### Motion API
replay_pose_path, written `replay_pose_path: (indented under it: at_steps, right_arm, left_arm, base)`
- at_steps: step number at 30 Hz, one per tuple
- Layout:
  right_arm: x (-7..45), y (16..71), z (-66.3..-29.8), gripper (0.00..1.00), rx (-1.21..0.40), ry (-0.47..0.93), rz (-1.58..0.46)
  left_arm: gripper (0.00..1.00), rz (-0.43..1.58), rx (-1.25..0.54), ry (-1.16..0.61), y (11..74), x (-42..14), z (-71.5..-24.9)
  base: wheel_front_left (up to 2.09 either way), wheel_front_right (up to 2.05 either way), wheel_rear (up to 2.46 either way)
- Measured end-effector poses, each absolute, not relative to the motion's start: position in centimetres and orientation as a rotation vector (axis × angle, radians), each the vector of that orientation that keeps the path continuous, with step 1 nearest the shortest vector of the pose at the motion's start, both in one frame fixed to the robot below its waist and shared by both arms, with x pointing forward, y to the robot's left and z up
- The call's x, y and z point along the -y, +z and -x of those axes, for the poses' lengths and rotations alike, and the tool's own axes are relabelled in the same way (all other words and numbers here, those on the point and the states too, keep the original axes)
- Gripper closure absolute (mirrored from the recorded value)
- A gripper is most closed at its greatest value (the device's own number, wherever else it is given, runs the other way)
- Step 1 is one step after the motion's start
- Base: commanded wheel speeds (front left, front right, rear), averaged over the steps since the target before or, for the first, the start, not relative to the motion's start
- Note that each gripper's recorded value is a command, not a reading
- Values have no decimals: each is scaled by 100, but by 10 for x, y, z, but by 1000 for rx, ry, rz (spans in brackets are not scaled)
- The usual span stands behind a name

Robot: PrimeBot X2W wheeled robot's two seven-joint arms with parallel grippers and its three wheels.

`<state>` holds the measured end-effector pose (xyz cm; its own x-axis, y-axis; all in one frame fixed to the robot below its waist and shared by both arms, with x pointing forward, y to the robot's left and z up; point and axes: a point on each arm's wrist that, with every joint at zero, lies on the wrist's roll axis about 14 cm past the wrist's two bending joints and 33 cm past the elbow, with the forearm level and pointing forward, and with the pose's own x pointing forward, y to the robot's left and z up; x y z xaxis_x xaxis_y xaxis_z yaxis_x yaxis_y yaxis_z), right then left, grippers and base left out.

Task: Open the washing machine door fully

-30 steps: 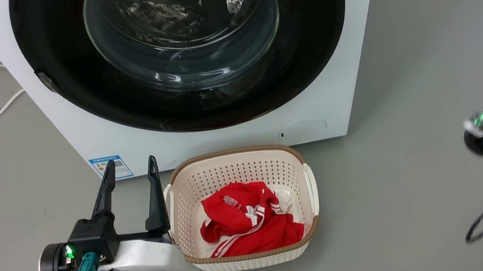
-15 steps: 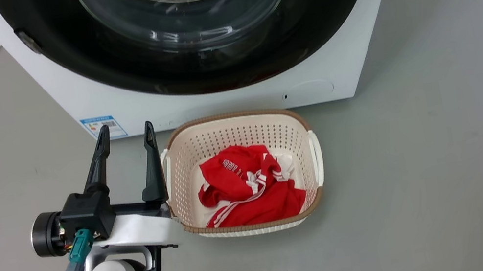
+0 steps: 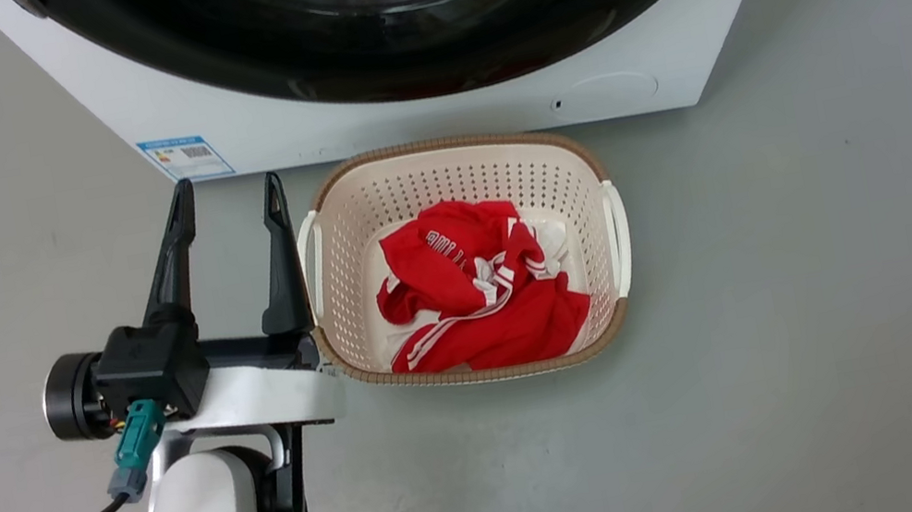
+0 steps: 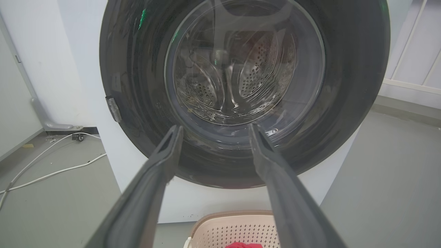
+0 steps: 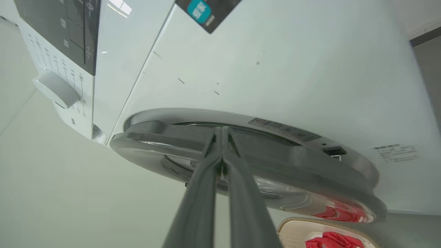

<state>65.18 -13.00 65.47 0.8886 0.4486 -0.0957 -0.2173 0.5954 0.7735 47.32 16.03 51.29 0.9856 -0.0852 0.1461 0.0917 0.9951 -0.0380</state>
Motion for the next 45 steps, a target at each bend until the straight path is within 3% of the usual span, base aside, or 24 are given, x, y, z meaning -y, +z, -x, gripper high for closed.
replay_pose_path:
  at_steps: [15,25,35,45]
  right_arm:
    - [98,610,-687,100,-442,383,-720]
    - [91,592,-689,100,-538,401,-735]
    - [70,591,-664,100,-696,524,-744]
    - [51,588,-611,100,-836,651,-765]
  left_arm:
    - [0,54,144,-78,503,-161,-492]
    - [0,57,134,-85,497,-157,-497]
    - [0,62,148,-98,503,-152,-499]
    - [0,61,187,-94,526,-153,-485]
  base:
    - [0,0,0]
    - [0,0,0]
    - [0,0,0]
    - [0,0,0]
